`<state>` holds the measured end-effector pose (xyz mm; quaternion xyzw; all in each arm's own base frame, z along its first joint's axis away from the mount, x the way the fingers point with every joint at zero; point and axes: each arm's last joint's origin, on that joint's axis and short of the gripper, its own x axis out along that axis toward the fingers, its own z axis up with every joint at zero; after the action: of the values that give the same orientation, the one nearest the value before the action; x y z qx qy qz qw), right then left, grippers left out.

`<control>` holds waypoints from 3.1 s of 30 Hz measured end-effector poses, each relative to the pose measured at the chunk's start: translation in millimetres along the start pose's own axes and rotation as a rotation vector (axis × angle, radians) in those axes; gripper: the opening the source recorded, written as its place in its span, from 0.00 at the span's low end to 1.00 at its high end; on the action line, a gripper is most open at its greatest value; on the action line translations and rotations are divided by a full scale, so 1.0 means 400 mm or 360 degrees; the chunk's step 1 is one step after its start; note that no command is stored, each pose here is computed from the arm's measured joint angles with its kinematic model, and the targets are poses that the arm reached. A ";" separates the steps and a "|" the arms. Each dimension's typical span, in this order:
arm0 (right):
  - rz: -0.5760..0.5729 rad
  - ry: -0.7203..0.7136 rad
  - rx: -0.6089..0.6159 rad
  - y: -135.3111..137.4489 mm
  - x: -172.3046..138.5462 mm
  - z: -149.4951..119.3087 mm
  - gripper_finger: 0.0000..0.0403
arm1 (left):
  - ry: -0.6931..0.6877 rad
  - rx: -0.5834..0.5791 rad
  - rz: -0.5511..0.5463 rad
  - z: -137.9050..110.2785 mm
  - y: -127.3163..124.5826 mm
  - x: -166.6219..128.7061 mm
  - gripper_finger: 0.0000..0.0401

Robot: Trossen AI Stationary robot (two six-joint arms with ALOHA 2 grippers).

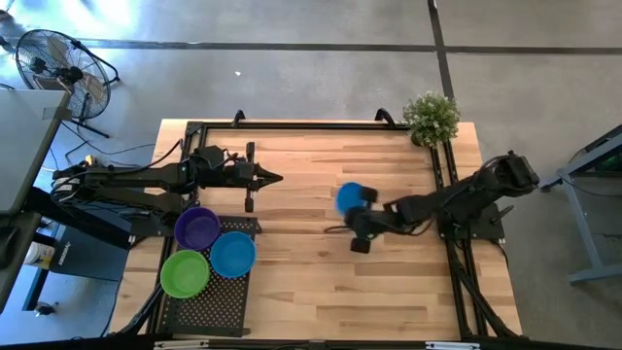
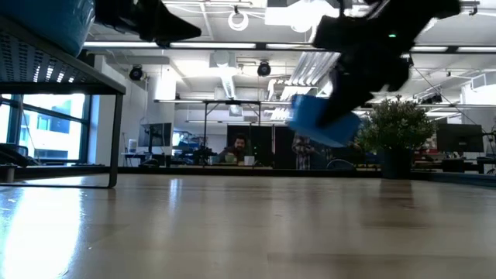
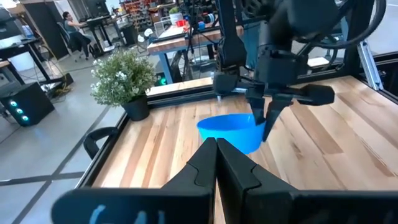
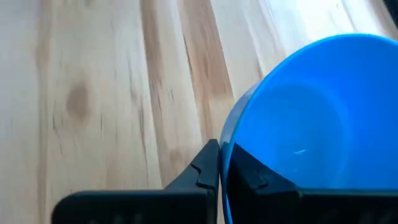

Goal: Pick & Place Mini bowls
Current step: Stack the blue bowl on the other blue bowls on the shelf

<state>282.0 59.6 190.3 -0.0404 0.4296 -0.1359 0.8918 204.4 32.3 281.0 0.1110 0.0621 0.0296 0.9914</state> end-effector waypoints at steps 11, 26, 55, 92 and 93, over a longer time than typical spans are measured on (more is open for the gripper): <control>0.0087 0.0000 -0.0378 -0.028 0.183 0.135 0.01 | 0.0048 -0.0004 -0.0007 -0.007 -0.002 0.000 0.00; 0.0136 0.0019 -0.0432 -0.023 0.258 0.170 0.12 | 0.0089 -0.0008 -0.0014 -0.013 -0.003 0.000 0.00; -0.0077 -0.0400 0.0227 -0.095 0.060 -0.074 0.01 | 0.0311 -0.0032 -0.0074 -0.015 0.001 0.048 0.00; 0.0180 -0.0491 0.0278 -0.135 0.195 -0.038 0.01 | 0.0951 0.0102 -0.0334 -0.058 -0.118 0.269 0.28; 0.0181 -0.0490 0.0277 -0.135 0.195 -0.038 0.01 | 0.0980 0.0096 -0.0331 -0.064 -0.119 0.279 0.30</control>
<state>305.4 -13.1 131.9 0.0408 0.2762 -0.1141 0.9534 313.8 -0.5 232.6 0.1193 0.3708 -0.0415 0.9201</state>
